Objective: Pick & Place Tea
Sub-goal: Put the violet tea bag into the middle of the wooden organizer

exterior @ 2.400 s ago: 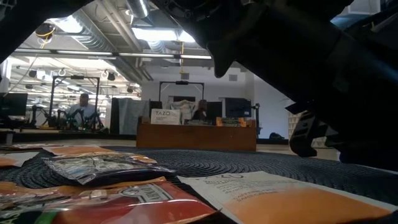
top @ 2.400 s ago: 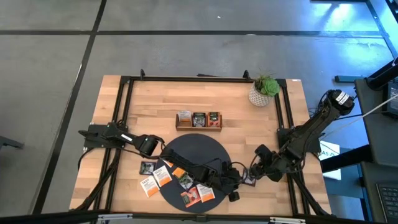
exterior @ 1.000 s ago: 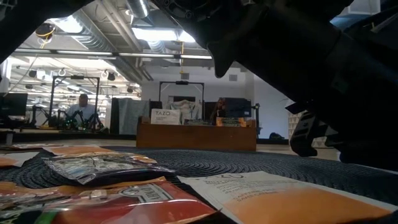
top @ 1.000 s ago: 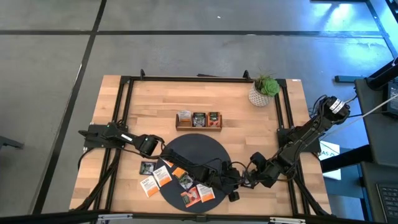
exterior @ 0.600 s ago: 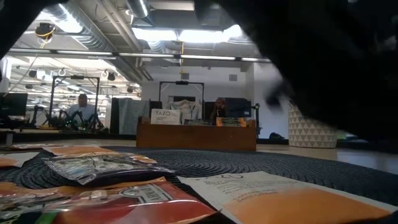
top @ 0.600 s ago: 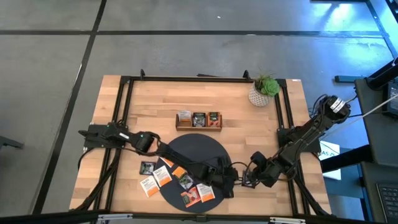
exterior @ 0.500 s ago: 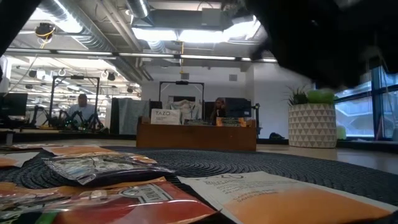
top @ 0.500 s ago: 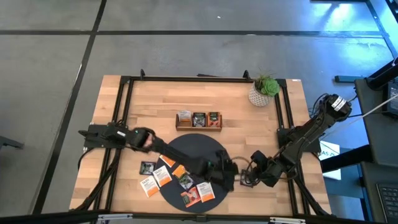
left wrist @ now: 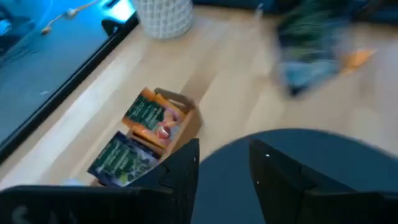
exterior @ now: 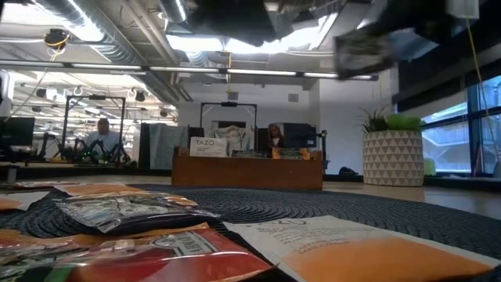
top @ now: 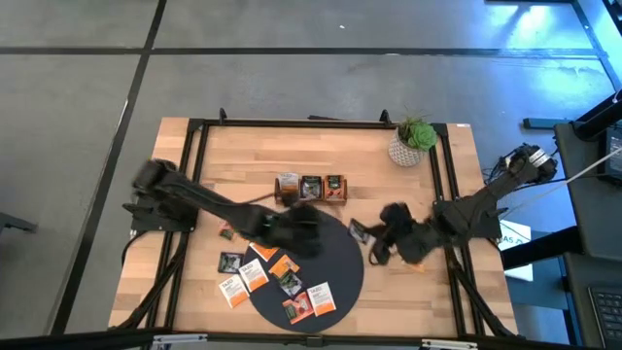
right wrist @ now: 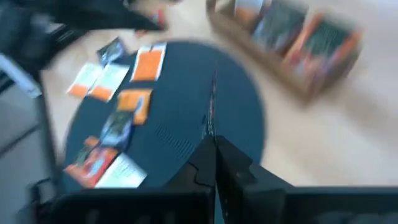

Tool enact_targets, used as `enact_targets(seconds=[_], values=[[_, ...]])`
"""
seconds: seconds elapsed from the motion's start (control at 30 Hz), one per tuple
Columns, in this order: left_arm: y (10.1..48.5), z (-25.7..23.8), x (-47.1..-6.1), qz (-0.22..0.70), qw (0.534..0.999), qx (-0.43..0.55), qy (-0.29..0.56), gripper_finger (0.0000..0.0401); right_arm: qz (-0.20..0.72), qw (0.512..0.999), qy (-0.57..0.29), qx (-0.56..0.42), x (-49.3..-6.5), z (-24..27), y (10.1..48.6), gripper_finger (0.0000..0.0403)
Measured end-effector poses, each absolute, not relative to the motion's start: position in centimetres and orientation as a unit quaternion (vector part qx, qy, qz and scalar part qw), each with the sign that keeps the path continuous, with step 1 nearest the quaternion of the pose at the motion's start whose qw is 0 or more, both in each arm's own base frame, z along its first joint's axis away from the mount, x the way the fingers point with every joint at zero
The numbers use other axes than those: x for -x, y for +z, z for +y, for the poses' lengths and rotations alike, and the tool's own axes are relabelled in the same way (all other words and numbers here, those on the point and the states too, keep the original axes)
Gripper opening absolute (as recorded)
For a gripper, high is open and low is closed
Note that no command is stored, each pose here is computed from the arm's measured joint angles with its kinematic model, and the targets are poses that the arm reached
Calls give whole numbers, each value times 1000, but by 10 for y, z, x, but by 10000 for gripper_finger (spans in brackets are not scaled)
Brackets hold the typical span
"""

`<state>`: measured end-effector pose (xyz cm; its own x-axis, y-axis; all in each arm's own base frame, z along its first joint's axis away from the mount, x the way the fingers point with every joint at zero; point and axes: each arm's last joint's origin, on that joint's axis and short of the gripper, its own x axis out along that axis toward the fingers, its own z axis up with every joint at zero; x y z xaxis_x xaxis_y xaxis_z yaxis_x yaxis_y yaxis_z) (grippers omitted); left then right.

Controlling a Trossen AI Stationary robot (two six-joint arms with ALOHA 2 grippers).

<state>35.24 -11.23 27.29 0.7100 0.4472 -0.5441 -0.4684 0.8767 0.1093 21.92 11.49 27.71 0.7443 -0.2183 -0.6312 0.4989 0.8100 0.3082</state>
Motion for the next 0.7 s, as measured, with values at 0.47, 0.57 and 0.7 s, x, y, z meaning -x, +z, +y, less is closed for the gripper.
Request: enact_targets(seconds=[0.47,0.57,0.7], values=[[276,-117,-259,215,964,68,141,135,281,952,-119,-10,-312,16,259,4],[278,-113,-251,216,964,69,135,135,302,948,-103,0,-327,-4,239,4],[281,-111,-246,218,966,56,123,137,329,941,-83,-14,-341,-27,211,4]])
